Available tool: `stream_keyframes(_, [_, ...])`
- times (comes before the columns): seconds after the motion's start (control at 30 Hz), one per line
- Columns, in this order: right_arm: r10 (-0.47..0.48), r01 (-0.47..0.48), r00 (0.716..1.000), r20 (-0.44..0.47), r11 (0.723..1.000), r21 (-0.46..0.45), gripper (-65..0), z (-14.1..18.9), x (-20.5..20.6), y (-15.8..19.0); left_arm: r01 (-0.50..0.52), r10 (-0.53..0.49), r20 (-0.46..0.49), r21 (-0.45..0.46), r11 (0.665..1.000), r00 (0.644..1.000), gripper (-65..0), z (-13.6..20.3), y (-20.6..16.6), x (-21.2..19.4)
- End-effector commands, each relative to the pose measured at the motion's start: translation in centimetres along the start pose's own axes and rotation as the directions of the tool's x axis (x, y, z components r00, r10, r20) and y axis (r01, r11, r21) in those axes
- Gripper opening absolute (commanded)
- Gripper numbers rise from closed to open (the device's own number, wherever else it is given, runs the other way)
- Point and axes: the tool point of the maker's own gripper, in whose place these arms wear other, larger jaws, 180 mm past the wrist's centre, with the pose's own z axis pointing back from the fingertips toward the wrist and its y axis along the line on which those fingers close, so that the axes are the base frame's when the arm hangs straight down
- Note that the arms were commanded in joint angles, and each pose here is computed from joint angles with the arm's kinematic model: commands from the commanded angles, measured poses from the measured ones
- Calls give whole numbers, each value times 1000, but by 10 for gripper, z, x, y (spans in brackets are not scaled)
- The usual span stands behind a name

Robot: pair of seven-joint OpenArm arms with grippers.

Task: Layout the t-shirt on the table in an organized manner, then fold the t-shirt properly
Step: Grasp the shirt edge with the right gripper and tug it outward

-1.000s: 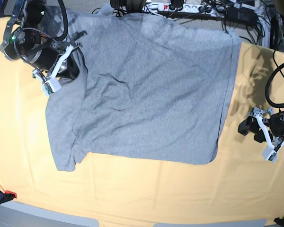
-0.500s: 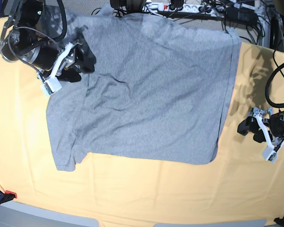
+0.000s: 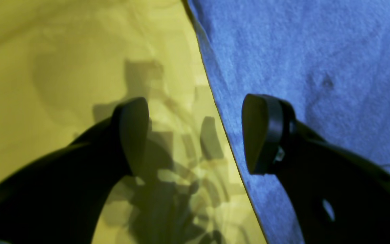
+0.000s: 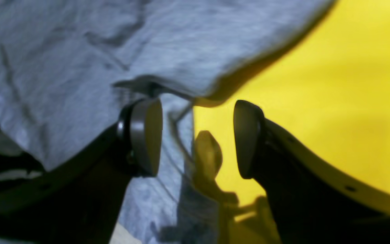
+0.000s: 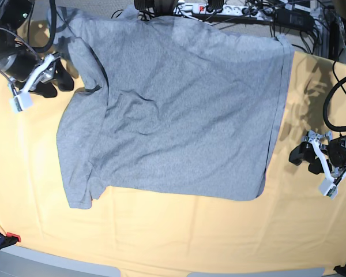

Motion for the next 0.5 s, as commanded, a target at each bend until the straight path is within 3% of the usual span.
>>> stream_keyframes(0.0, [-2,2,999,32,1000,13,-294,1,6,-1,15,-16,47,23,1000,999,-217,12,7,16])
stream_keyframes(0.13, [-144,140,988,48,987,83,-294,-15,-12,-5,15,-16,43,24,1000,999,-217,12,8,15])
stream_keyframes(0.27, [-288,272,957,41,936,225,-294,-29,-26,6,15,-16,42,24,1000,999,-217,12,8,15])
stream_keyframes(0.37, [-330,313,944,3,898,310,-294,-35,-33,21,15,-16,42,24,1000,999,-217,12,8,15])
stream_keyframes(0.47, [-329,308,944,-1,880,361,-294,-40,-29,34,15,-16,44,23,1000,999,-217,12,7,16])
